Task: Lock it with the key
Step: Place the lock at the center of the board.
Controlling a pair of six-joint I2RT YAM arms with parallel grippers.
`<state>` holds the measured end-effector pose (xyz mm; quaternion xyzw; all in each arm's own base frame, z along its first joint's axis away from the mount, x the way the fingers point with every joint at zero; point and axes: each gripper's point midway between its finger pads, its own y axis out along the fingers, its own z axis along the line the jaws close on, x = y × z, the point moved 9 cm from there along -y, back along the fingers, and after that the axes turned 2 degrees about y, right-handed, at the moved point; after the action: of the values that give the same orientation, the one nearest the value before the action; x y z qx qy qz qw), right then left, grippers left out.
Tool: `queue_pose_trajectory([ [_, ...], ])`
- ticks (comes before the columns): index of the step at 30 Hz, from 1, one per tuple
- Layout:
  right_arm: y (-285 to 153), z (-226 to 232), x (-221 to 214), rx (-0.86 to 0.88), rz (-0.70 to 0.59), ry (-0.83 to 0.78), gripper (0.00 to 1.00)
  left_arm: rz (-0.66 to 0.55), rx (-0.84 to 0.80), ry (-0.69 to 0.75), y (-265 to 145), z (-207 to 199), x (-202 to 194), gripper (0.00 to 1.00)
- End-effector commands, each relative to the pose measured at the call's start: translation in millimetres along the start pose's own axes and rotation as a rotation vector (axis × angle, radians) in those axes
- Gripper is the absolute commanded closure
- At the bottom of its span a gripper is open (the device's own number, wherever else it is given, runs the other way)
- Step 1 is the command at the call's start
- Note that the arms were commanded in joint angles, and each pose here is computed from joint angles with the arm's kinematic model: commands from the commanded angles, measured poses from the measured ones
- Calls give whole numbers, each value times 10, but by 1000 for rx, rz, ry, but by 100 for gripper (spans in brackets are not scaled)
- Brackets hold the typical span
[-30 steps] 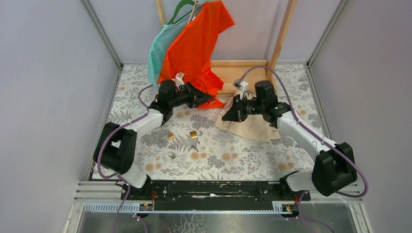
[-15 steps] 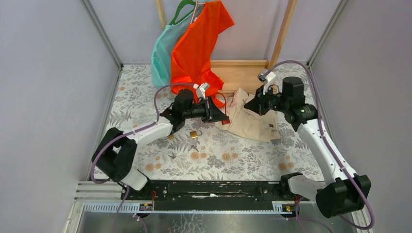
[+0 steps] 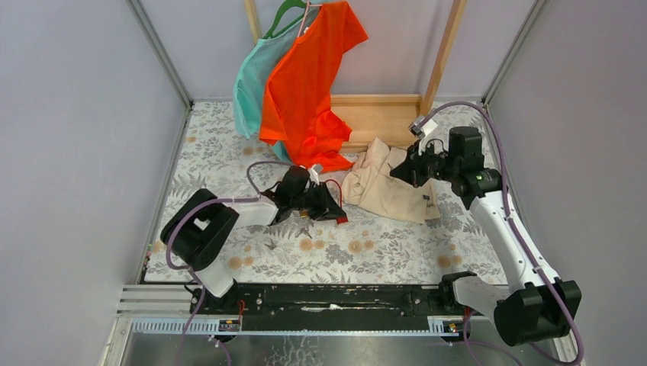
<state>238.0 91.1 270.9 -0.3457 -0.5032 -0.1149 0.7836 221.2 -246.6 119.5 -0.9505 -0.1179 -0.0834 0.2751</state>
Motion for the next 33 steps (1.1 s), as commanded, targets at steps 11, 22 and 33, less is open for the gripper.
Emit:
queue_pose_trajectory([
  [11,-71,72,-320,66,95,-61,98,16,27,-16,390,18,218,69],
  [22,168,195,-517,155,180,-157,99,-31,49,142,228,-115,273,25],
  [33,567,329,-926,320,277,-252,99,-114,6,467,-201,-466,405,17],
])
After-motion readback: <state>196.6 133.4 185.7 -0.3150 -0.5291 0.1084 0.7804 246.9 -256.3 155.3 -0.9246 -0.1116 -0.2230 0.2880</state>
